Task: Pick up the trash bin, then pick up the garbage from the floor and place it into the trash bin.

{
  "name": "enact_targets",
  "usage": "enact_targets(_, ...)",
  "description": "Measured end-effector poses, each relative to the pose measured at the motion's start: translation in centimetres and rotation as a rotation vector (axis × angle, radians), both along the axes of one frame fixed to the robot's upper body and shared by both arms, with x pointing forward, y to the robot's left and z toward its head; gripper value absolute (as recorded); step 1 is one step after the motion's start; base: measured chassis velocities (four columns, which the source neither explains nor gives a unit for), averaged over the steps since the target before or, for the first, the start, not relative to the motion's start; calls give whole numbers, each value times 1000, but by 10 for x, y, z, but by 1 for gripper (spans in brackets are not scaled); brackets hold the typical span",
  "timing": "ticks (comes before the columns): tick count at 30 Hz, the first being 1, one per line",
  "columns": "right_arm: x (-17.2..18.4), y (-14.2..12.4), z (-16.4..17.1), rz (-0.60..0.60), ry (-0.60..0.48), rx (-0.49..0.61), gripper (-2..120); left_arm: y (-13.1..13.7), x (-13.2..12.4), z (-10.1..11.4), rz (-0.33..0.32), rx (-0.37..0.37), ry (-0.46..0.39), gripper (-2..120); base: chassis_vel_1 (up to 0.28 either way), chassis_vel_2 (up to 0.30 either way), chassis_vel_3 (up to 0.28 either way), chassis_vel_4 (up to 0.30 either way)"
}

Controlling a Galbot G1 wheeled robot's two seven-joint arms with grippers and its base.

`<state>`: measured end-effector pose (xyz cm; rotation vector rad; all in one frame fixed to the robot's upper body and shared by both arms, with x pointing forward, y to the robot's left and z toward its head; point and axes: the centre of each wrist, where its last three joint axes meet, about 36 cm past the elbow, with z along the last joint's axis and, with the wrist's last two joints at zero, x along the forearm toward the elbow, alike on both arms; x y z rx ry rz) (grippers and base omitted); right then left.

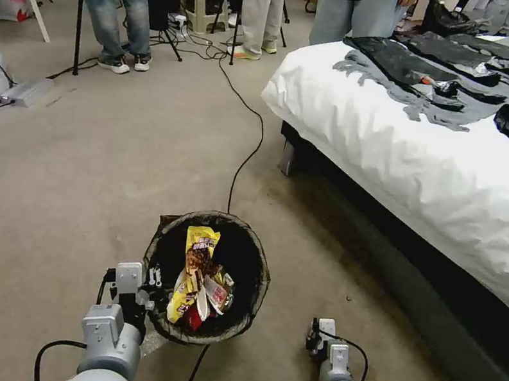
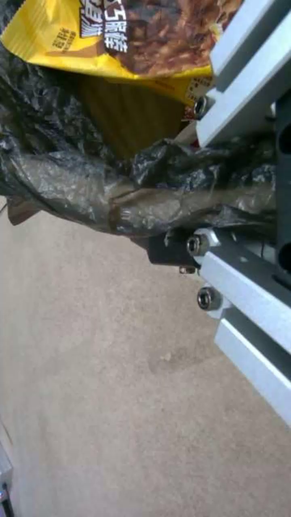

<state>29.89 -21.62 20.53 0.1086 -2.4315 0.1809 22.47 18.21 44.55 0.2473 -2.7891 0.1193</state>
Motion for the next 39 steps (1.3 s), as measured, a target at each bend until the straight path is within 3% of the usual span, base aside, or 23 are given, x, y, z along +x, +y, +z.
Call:
enact_targets(11,-14,-4,-2,3,37,-39,50,0,2,-1,-2,-1,-1,0,0,0,0,0)
enact_targets(14,-14,-5,-2,3,37,-40,53,-1,2,-2,-2,-2,0,0,0,0,0,0)
enact_targets(15,-14,-5,-2,4,38,-41,66,-1,3,-2,-2,-2,0,0,0,0,0,0)
enact_targets(18,-13,-5,-3,2,40,-42,71,-1,3,-3,-3,-2,1,0,0,0,0,0)
enact_targets(19,-13,-5,-5,1,43,-42,80,-1,3,-3,-3,-3,1,0,0,0,0,0)
enact_targets(22,-12,-4,-8,0,47,-37,89,0,4,-3,-2,-4,-1,0,0,0,0,0)
enact_targets(24,-11,-3,-10,0,48,-36,87,0,4,-3,-2,-5,-1,0,0,0,0,0)
enact_targets(31,-15,1,-20,-5,74,-29,61,0,3,-3,0,-3,3,0,0,0,0,0)
enact_targets(39,-20,-2,-27,-14,89,-31,60,0,3,-3,-1,-4,5,0,0,0,0,0)
